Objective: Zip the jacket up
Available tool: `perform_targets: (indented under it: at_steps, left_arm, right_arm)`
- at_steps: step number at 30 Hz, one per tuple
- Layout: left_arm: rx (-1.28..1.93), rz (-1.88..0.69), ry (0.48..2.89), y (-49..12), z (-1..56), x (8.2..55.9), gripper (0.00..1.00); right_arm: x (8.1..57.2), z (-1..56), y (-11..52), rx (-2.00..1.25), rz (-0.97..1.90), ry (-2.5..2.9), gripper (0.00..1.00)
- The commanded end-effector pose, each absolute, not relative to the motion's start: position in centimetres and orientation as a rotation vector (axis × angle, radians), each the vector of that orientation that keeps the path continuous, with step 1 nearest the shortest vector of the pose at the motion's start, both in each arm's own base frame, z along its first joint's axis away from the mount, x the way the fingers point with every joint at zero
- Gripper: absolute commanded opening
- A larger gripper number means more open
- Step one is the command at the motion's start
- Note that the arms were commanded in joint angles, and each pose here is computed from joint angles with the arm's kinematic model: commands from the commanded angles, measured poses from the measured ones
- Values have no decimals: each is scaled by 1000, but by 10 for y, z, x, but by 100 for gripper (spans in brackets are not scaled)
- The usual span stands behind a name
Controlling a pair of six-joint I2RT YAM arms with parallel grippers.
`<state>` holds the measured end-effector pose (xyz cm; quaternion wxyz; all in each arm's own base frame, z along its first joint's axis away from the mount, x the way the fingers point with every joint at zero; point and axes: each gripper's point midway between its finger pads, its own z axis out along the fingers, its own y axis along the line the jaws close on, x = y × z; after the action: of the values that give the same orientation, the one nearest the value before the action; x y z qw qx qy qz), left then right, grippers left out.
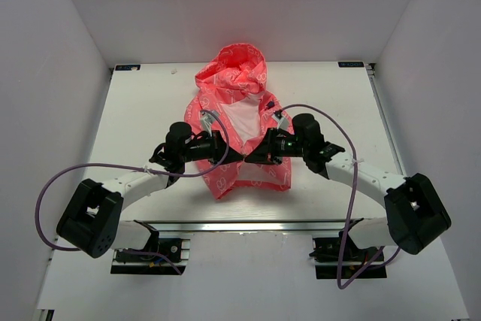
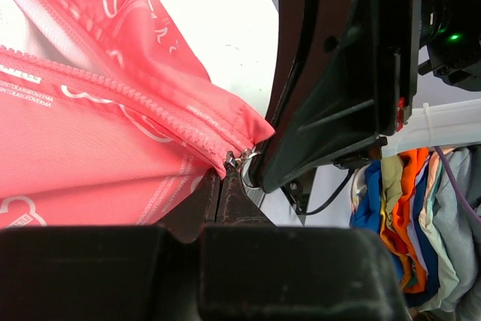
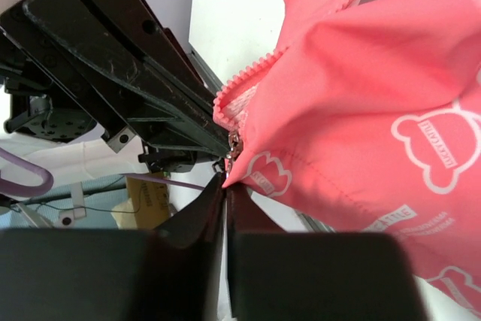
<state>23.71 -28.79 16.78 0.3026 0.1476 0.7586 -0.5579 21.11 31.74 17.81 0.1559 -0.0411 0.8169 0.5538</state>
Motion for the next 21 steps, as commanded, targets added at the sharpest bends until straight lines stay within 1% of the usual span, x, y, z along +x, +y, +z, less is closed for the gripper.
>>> perform_targets:
  at_steps: [1, 6, 13, 17, 21]
  left_arm:
    - [455, -1529, 1975, -291, 177, 224, 0]
    - [472, -1519, 1992, -291, 175, 223, 0]
    - [507, -1506, 2041, -290, 166, 217, 0]
    - [535, -1494, 2075, -288, 160, 210, 0]
    - [540, -1479, 2112, -285, 155, 206, 0]
  right_arm:
    - [221, 206, 328, -189, 1613, 2227, 0]
    - [234, 216, 324, -148, 1529, 2175, 0]
    - [240, 236, 327, -194, 1549, 2044, 0]
    - [265, 252, 325, -171, 1460, 1909, 0]
    - [277, 265, 324, -155, 1447, 1775, 0]
